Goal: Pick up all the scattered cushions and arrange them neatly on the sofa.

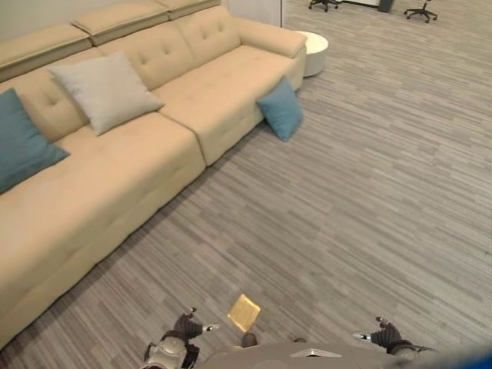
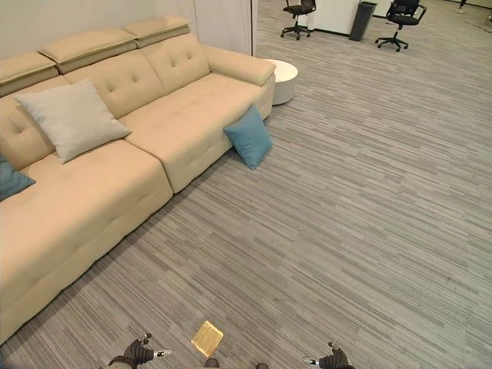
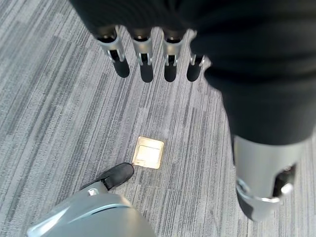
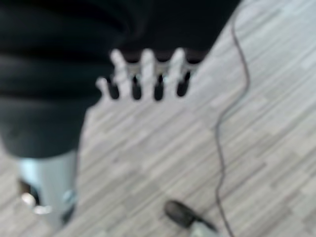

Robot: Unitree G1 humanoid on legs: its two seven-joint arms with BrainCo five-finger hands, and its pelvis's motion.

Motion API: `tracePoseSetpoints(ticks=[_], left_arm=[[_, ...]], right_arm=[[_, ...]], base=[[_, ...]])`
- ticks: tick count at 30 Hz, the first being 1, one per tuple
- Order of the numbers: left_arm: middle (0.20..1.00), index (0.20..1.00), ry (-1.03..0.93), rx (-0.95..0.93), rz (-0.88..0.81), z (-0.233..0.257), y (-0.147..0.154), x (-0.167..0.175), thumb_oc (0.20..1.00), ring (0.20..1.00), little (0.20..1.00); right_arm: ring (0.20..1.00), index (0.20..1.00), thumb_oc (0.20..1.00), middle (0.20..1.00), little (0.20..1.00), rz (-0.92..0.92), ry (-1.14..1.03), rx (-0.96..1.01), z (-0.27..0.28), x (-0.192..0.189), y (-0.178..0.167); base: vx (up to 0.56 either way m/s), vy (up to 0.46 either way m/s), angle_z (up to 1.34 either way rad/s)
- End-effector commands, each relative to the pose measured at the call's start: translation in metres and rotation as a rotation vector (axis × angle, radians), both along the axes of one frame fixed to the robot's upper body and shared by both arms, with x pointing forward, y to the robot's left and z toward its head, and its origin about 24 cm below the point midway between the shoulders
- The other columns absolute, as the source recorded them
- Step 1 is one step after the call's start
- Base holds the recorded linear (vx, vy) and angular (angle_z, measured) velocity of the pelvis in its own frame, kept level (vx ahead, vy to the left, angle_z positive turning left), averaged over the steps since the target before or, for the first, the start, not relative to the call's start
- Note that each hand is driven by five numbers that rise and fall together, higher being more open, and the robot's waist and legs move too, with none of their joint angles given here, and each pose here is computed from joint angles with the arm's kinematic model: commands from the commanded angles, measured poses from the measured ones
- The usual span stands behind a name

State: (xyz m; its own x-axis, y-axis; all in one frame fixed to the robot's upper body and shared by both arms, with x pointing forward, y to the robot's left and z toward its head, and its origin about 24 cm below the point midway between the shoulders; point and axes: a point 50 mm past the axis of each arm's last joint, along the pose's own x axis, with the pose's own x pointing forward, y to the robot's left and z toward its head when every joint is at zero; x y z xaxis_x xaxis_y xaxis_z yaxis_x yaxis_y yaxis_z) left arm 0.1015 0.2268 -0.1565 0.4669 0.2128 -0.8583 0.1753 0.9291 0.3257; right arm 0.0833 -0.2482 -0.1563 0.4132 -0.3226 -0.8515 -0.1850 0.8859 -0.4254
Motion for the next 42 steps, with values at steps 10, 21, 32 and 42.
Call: tracePoseSetpoints(ticks=[10,21,32,42], left_arm=[[1.0,1.0,-0.009,0.011,-0.053,0.001,-0.008,0.017,1.0,1.0,1.0],[1.0,1.0,-0.031,0.016,-0.01,0.005,0.003,0.023,1.0,1.0,1.0],[1.0,1.0,-0.088,-0.016,-0.052,0.009,-0.016,0.044,1.0,1.0,1.0],[1.0,1.0,-0.02,0.024,0.021,0.003,0.002,0.021,1.0,1.0,1.0]], right_arm=[[1.0,1.0,1.0,1.0,1.0,0.0,-0.031,-0.035,0.006,0.02,-0.01],[1.0,1.0,1.0,1.0,1.0,0.027,-0.05,-0.022,0.008,0.032,-0.005],[1.0,1.0,1.0,1.0,1.0,0.007,-0.11,-0.048,0.016,0.044,-0.016],[1.0,1.0,1.0,1.0,1.0,0.029,-0.122,-0.04,0.016,0.05,-0.008]], base=[[0.01,0.017,-0.09],[-0.01,-0.04,-0.3],[0.05,-0.122,0.19],[0.23,0.078,-0.04]])
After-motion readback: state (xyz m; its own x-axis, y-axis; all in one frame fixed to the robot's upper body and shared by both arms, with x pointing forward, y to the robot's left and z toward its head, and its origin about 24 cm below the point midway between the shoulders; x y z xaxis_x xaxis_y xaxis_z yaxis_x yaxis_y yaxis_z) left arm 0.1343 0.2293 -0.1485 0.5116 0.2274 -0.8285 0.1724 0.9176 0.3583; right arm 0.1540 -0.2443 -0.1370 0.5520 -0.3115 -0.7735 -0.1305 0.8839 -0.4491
